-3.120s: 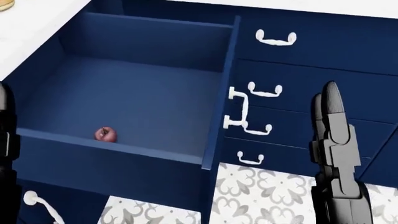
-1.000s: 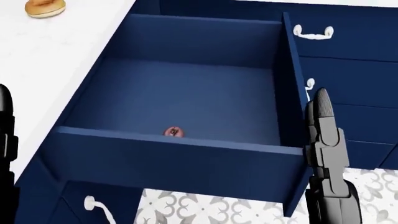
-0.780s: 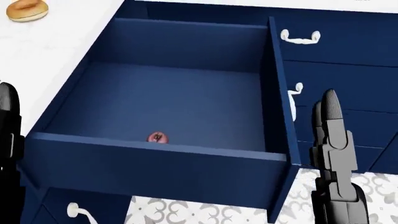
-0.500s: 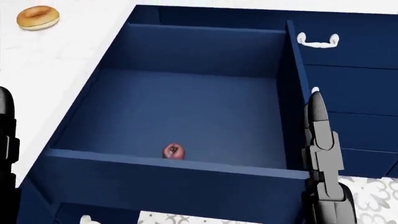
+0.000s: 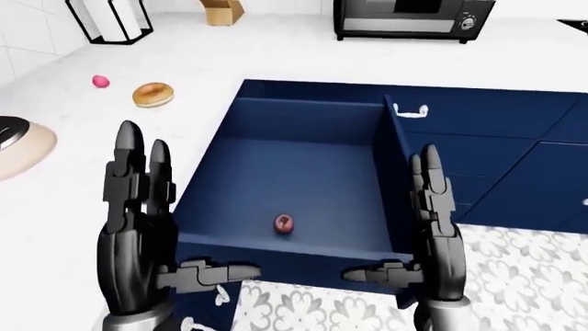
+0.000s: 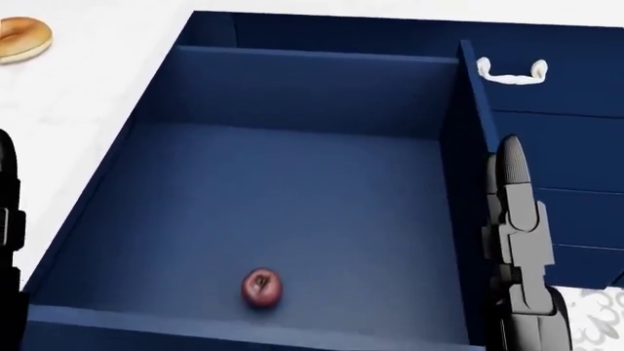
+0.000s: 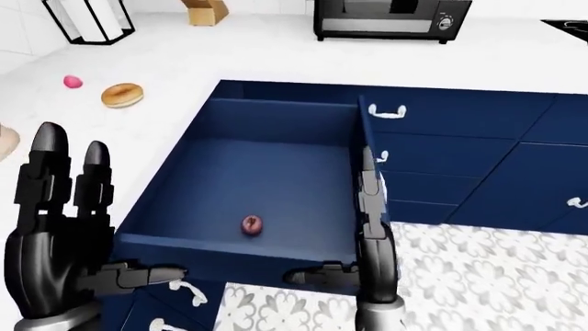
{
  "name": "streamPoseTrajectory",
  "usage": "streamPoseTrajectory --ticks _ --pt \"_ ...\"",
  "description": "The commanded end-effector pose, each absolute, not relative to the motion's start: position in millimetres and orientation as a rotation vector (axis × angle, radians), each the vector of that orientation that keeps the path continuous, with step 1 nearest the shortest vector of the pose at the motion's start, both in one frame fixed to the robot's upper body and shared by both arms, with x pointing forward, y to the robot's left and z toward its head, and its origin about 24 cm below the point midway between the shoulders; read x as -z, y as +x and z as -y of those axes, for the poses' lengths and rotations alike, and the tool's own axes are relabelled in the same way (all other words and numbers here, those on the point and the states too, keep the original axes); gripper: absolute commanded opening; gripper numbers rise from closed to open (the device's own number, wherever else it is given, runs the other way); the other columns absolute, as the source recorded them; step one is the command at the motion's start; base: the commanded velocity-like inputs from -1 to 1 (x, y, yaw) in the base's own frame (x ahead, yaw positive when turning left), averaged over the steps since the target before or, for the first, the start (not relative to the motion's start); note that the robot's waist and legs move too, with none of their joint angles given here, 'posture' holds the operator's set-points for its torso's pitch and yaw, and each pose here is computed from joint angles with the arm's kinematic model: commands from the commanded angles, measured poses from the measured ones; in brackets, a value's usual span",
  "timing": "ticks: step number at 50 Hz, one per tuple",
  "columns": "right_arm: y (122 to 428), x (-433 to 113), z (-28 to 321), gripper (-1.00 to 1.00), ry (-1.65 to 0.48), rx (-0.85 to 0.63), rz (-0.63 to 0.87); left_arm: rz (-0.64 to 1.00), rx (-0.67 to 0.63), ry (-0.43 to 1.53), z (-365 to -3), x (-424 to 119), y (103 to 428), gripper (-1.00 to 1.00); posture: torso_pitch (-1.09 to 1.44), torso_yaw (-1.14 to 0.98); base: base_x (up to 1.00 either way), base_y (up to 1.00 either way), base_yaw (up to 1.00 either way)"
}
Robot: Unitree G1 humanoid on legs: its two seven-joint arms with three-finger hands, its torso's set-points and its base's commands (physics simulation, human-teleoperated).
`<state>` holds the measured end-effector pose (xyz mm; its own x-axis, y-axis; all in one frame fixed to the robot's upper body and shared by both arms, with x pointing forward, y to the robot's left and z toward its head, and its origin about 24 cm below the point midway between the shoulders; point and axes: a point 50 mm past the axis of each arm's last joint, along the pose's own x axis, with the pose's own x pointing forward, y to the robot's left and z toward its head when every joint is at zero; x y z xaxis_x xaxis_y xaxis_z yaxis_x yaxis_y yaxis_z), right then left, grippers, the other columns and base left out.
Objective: Close the right drawer.
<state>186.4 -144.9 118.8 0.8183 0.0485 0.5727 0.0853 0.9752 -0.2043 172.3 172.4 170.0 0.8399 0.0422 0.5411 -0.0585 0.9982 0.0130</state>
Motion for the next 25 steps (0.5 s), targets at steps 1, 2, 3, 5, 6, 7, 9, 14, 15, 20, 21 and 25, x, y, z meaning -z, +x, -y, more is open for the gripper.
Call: streamPoseTrajectory --ticks 1,2,3,5,6,7,9,14,15,20,21,25 --pt "183 -131 148 1.00 -0.228 0.038 0.684 0.637 -0.042 0.030 -170 -180 168 1.00 0.00 0.00 0.00 0.00 0.00" --pt "182 -132 148 1.00 -0.225 0.037 0.685 0.637 -0.042 0.031 -170 -180 168 1.00 0.00 0.00 0.00 0.00 0.00" --pt "183 -132 148 1.00 -0.225 0.040 0.687 0.637 -0.042 0.030 -170 -179 168 1.00 0.00 0.00 0.00 0.00 0.00" --pt "182 -133 149 1.00 -0.220 0.040 0.693 0.636 -0.041 0.031 -169 -179 168 1.00 0.00 0.00 0.00 0.00 0.00" --pt "179 -135 149 1.00 -0.220 0.042 0.700 0.635 -0.040 0.030 -169 -180 168 1.00 0.00 0.00 0.00 0.00 0.00" --pt "178 -135 149 1.00 -0.217 0.042 0.701 0.635 -0.041 0.031 -169 -180 168 1.00 0.00 0.00 0.00 0.00 0.00" --pt "176 -136 149 1.00 -0.215 0.042 0.706 0.635 -0.040 0.031 -169 -180 168 1.00 0.00 0.00 0.00 0.00 0.00" --pt "175 -137 150 1.00 -0.211 0.044 0.710 0.635 -0.039 0.031 -169 -180 168 1.00 0.00 0.00 0.00 0.00 0.00" --pt "175 -137 150 1.00 -0.209 0.043 0.708 0.635 -0.039 0.031 -169 -179 168 1.00 0.00 0.00 0.00 0.00 0.00" --pt "170 -137 151 1.00 -0.203 0.049 0.716 0.634 -0.039 0.031 -169 -178 169 1.00 0.00 0.00 0.00 0.00 0.00" --pt "169 -138 152 1.00 -0.204 0.054 0.719 0.633 -0.038 0.031 -169 -178 169 1.00 0.00 0.00 0.00 0.00 0.00" --pt "164 -141 157 1.00 -0.214 0.086 0.731 0.633 -0.038 0.031 -168 -178 169 1.00 0.00 0.00 0.00 0.00 0.00"
